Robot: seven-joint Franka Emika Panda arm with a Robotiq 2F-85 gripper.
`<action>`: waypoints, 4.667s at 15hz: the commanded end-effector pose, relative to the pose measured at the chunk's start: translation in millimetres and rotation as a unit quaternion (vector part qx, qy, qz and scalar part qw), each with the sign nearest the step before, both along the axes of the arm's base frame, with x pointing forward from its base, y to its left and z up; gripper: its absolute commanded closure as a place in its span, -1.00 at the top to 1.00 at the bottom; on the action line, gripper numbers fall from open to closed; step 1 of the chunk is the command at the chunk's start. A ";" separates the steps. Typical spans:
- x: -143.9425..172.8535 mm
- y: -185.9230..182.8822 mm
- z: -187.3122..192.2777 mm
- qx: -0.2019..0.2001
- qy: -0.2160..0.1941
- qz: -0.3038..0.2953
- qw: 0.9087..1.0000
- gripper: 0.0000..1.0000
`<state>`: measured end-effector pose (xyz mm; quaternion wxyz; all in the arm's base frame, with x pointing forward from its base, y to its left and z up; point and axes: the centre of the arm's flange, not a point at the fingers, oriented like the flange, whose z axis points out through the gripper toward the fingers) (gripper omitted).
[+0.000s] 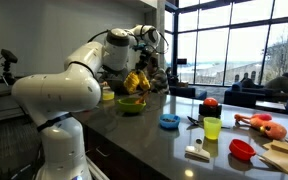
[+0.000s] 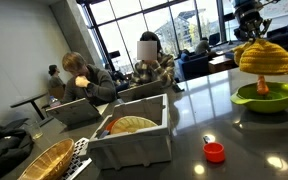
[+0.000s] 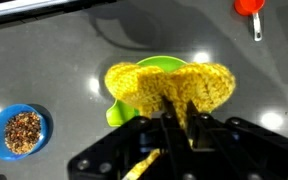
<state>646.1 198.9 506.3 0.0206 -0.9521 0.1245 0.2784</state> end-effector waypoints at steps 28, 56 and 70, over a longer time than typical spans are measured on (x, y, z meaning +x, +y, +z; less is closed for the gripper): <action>110.8 -133.4 -73.8 -0.007 -0.015 -0.065 0.998 -0.93; 91.7 -215.3 -34.7 -0.046 -0.137 -0.160 0.977 -0.93; 96.8 -164.6 -86.5 -0.038 -0.100 -0.106 0.989 -0.93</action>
